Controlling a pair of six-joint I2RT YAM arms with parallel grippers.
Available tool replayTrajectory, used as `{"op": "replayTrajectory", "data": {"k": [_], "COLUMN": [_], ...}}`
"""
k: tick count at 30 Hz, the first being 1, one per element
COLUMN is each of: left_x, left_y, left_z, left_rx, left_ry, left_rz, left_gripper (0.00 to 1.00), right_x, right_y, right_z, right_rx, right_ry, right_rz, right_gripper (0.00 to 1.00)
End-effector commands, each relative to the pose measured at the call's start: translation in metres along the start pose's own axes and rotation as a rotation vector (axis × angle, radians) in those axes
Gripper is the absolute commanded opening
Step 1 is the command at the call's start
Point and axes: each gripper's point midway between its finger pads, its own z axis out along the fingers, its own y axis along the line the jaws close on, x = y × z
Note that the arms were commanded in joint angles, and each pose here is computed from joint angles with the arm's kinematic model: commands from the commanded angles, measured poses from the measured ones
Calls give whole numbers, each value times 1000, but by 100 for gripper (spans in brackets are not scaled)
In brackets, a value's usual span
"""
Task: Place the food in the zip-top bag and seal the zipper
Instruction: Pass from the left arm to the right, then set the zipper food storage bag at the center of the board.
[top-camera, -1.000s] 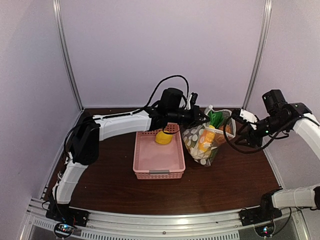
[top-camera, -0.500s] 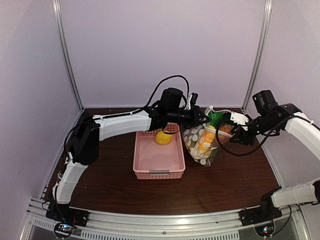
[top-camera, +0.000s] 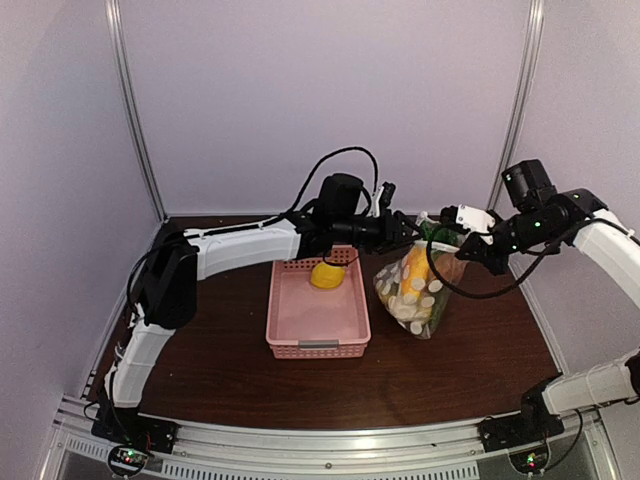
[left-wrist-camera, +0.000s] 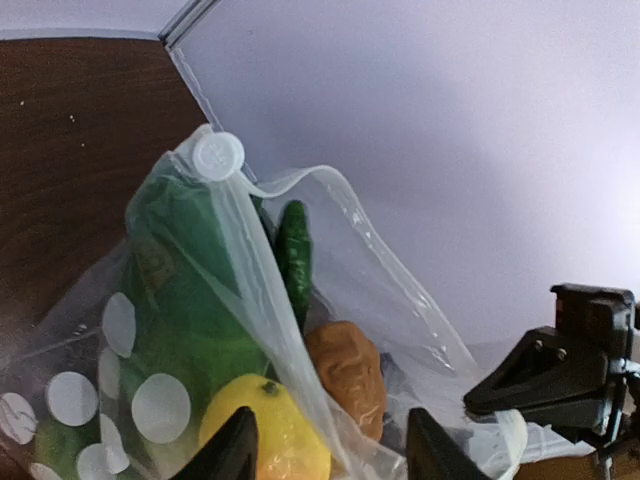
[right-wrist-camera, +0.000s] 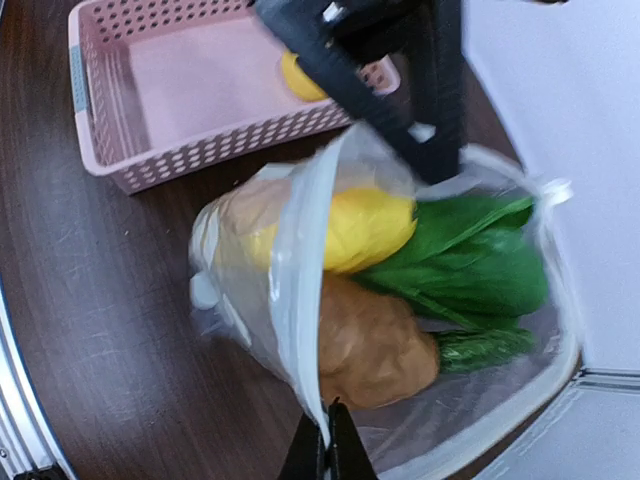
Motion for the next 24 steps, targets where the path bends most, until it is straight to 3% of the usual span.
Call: {"op": "replayTrajectory", "data": {"k": [1, 2, 4, 8, 18, 24], "left_x": [-48, -52, -56, -48, -36, -12], "left_y": [-47, -48, -50, -45, -21, 3], "left_z": [-35, -39, -42, -39, -37, -32], "left_rx": [46, 29, 24, 39, -14, -28], "left_ry": [-118, -140, -154, -125, -77, -23], "left_rz": [180, 200, 222, 209, 174, 113], "left_gripper": [64, 70, 73, 73, 71, 71], "right_x": [-38, -37, -32, -26, -22, -36], "right_y": [-20, -14, -18, -12, -41, -27], "right_z": [-65, -59, -53, -34, -47, -63], "right_rx": [203, 182, 179, 141, 307, 272], "right_ry": [-145, -132, -78, -55, -2, -82], "right_rz": [-4, -14, 18, 40, -9, -78], "right_gripper": [0, 0, 0, 0, 0, 0]}}
